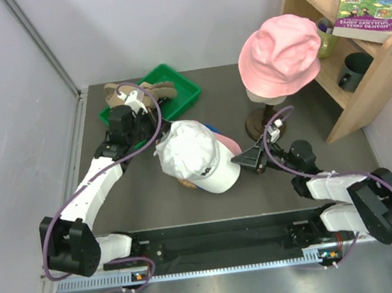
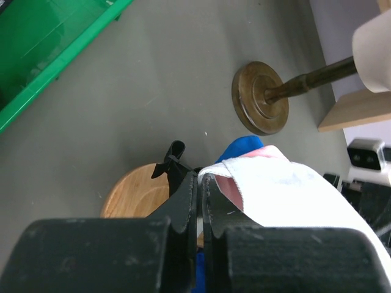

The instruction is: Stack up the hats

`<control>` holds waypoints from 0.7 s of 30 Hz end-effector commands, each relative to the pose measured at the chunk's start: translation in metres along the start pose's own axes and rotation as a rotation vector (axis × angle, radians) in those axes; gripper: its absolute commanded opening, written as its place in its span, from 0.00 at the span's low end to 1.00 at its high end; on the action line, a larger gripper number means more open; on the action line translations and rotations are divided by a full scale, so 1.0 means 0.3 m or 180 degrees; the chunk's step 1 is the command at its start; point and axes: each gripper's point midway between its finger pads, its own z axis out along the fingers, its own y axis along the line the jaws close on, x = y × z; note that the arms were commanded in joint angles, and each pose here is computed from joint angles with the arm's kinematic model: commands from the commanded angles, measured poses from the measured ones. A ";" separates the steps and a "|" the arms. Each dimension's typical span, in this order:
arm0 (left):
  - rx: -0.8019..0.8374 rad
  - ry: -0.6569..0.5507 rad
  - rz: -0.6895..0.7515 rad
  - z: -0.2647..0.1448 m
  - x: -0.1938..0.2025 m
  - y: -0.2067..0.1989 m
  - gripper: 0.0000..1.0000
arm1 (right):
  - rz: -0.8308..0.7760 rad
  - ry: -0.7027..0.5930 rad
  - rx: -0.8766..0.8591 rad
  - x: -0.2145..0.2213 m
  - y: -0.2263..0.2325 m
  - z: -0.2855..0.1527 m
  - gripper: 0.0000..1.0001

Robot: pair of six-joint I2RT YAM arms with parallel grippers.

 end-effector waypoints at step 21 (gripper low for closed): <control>-0.0475 -0.0189 0.0082 -0.002 -0.090 0.061 0.00 | -0.0458 0.0314 -0.0365 0.130 0.123 0.052 0.00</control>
